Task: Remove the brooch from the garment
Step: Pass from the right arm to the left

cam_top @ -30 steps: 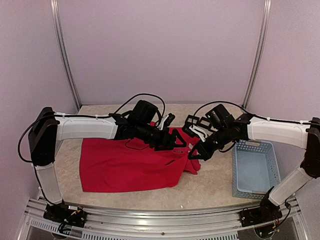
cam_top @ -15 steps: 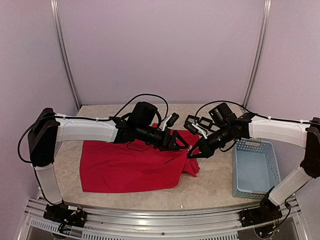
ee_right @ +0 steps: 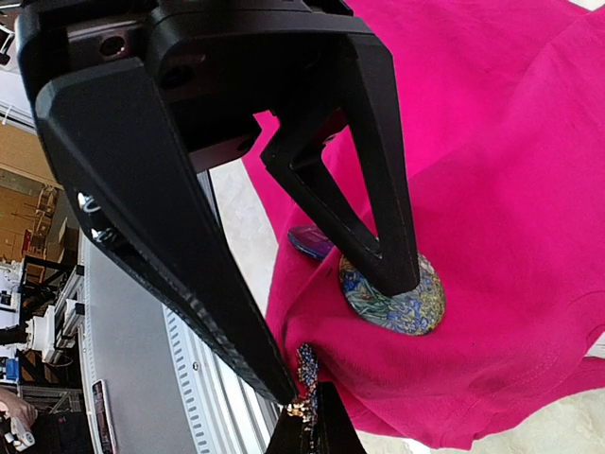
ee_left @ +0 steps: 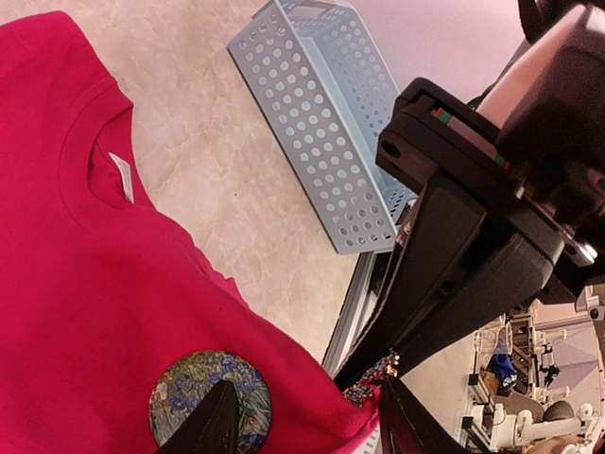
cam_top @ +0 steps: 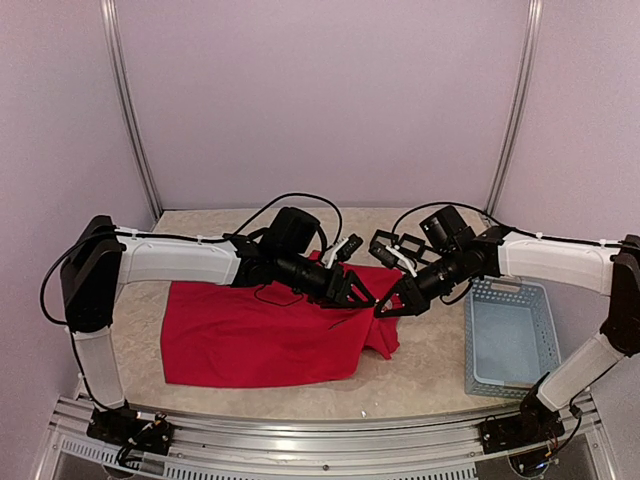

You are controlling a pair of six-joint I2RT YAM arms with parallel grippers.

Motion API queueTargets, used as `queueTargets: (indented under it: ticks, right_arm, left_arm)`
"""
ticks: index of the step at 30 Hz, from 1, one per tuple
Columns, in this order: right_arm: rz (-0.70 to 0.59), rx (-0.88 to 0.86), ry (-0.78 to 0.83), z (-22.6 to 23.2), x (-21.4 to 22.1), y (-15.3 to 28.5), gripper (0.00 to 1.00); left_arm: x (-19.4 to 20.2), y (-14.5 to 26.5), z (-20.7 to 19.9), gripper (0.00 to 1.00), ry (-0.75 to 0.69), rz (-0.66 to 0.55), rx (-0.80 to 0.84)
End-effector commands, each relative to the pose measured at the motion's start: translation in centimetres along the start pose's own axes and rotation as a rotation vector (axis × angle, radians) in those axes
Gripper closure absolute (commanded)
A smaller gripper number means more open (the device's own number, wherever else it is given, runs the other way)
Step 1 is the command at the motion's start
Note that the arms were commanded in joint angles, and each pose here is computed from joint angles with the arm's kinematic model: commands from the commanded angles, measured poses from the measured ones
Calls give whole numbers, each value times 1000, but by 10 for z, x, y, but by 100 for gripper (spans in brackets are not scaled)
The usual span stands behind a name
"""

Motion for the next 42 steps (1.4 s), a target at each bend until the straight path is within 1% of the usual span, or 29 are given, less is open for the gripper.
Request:
queueTargets:
  ticks: [1, 5, 12, 21, 25, 28, 30, 31, 32, 36, 37, 40, 42]
  right_arm:
    - [-29, -21, 6, 0, -1, 4, 100]
    - [-35, -20, 7, -2, -3, 5, 100]
    - [-36, -29, -3, -5, -4, 4, 100]
    - [-33, -31, -2, -7, -6, 3, 100]
    - [-28, -27, -1, -7, -6, 3, 100]
    - [-28, -8, 5, -7, -8, 6, 100]
    - [-34, 12, 11, -8, -11, 8, 100]
    - [-41, 26, 11, -8, -12, 10, 100]
    - [-52, 40, 14, -9, -14, 13, 97]
    - [-108, 88, 19, -10, -21, 27, 77]
    - [-118, 98, 13, -10, -21, 31, 71]
    - [-156, 135, -3, -11, -22, 43, 46]
    - [-187, 147, -15, -11, -21, 49, 39]
  left_arm:
    - [6, -6, 3, 53, -6, 43, -19]
    - [8, -7, 1, 59, -6, 55, -9]
    - [10, -8, -3, 65, -13, 66, 1]
    - [8, -11, -7, 77, -21, 83, 20]
    - [6, -13, -9, 79, -26, 93, 29]
    - [5, -15, -10, 87, -26, 105, 39]
    - [5, -16, -9, 97, -25, 109, 37]
    - [5, -16, -9, 100, -25, 110, 36]
    - [6, -16, -8, 100, -24, 110, 34]
    - [8, -13, -6, 100, -15, 90, 24]
    - [8, -12, -5, 100, -9, 78, 16]
    - [7, -7, -1, 100, 18, 36, 12]
    - [3, -1, 0, 100, 35, 3, 36]
Point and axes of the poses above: each gripper's point midway between its finger pads, its own y axis back along the fingers, its own z axis along the line the jaws close on, x = y × z, the point moved 7 cm from there along y, back along the fingers, and after that the axes turned 15 degrees about y, right-handed, at the moved point
